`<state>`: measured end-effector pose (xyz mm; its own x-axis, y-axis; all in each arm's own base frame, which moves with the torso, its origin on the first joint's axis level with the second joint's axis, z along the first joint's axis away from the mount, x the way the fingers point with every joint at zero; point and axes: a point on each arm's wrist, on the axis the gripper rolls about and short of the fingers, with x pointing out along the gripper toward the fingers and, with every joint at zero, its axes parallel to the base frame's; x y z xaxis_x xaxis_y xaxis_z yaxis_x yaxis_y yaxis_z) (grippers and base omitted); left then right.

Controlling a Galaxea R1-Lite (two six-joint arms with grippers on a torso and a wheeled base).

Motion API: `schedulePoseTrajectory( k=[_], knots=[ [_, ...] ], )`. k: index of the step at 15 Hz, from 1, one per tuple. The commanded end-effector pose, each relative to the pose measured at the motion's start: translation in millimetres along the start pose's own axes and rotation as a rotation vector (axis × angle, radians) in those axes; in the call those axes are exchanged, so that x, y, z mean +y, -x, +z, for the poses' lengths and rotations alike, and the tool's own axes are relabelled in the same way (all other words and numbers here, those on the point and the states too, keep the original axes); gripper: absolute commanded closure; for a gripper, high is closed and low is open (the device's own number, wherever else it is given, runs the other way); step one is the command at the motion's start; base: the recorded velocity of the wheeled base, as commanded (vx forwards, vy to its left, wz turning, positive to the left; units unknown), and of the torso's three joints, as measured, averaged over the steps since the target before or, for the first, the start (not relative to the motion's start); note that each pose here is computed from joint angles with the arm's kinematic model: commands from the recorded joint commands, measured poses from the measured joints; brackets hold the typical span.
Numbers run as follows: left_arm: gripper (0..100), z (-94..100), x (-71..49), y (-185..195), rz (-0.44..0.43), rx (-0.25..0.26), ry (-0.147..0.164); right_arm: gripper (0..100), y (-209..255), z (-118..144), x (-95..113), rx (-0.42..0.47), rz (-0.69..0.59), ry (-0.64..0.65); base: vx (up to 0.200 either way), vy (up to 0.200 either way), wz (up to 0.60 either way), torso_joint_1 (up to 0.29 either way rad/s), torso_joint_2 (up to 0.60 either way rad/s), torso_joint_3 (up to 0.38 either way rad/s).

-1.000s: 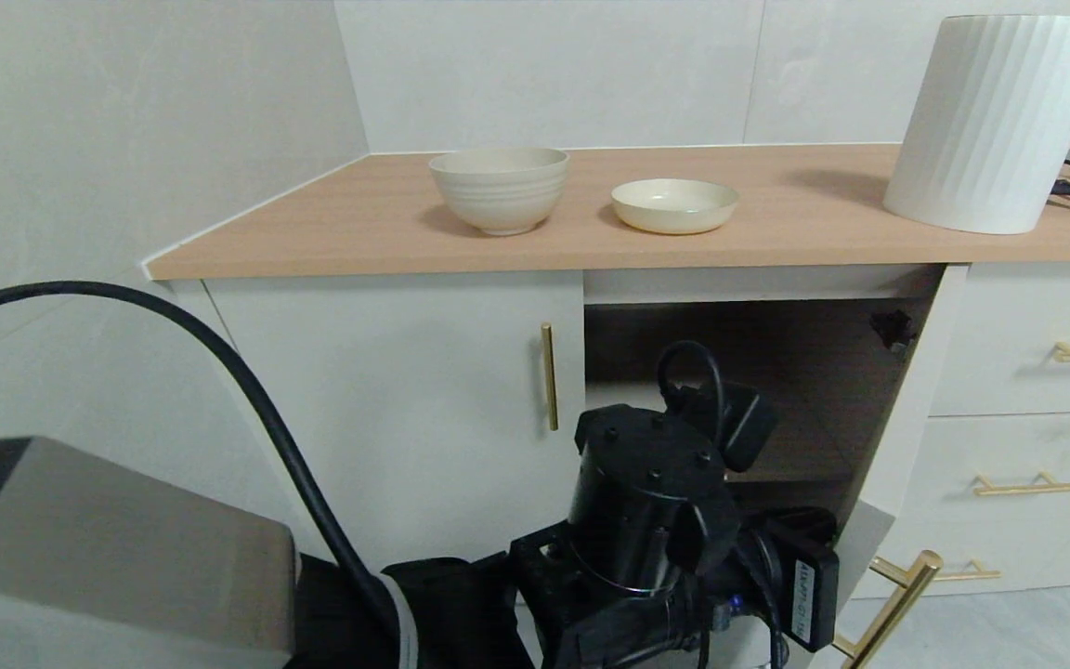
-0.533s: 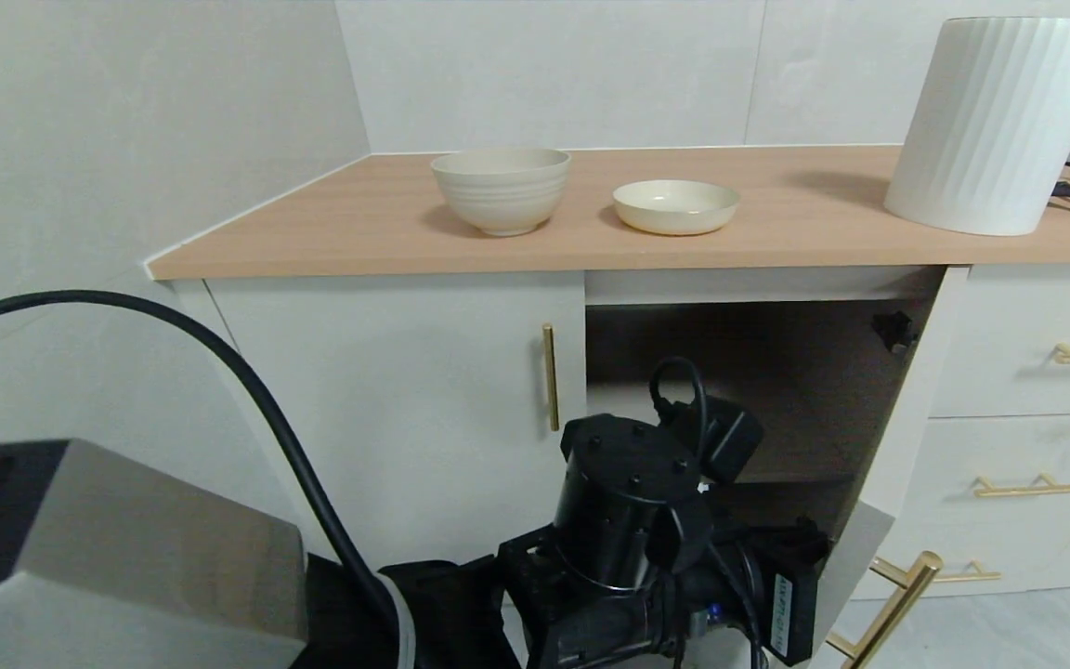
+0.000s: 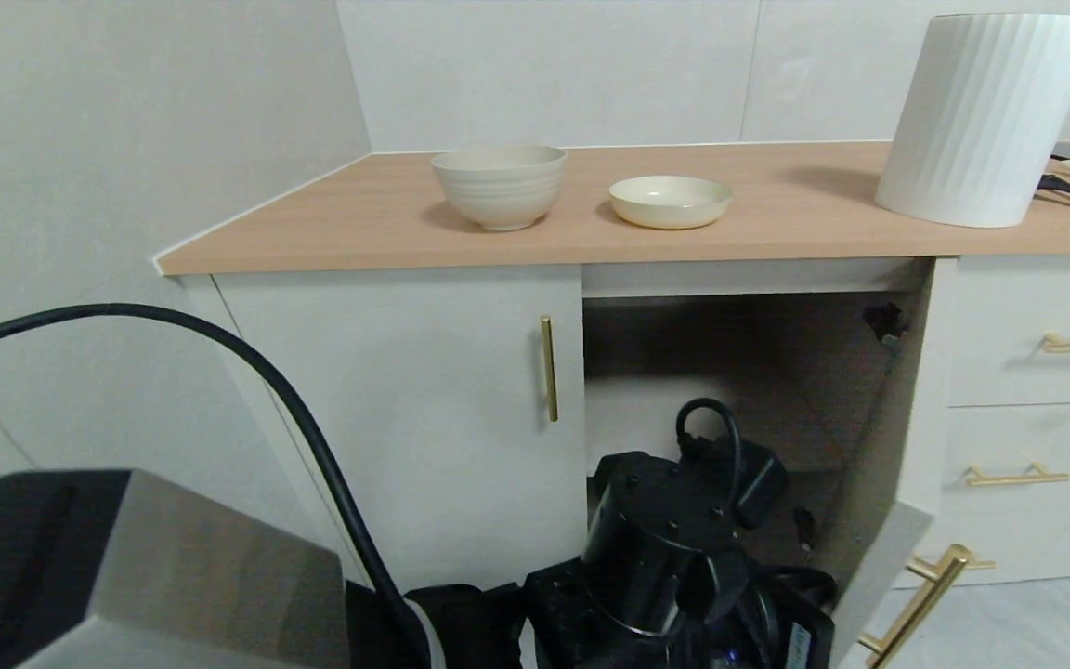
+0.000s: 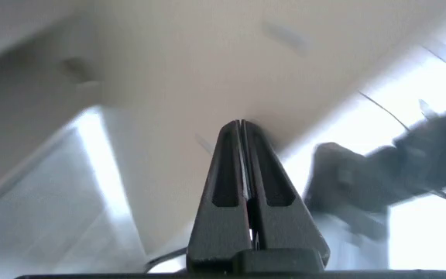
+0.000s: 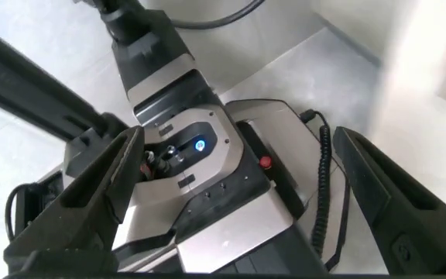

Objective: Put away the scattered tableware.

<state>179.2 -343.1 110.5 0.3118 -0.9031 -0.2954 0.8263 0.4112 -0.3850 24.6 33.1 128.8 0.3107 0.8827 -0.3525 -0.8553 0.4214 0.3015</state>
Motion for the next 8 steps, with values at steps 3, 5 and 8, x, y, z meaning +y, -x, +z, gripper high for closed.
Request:
schedulePoseTrajectory(
  k=[3,5,8],
  knots=[
    [100,5.4,4.3,-17,0.021,-0.024,0.005,0,4,-5,2,-0.025,0.001,0.013,-0.067,0.000,0.00,-0.001,0.00,0.001],
    [100,17.6,-2.6,-26,0.018,0.013,0.009,0,8,-9,4,-0.026,0.003,0.014,0.000,0.000,0.00,0.000,0.00,0.000],
    [100,29.4,-27.2,-20,-0.029,-0.014,-0.010,0,11,-11,6,-0.023,0.015,0.016,0.000,0.000,0.00,0.000,0.00,0.000]
  ],
)
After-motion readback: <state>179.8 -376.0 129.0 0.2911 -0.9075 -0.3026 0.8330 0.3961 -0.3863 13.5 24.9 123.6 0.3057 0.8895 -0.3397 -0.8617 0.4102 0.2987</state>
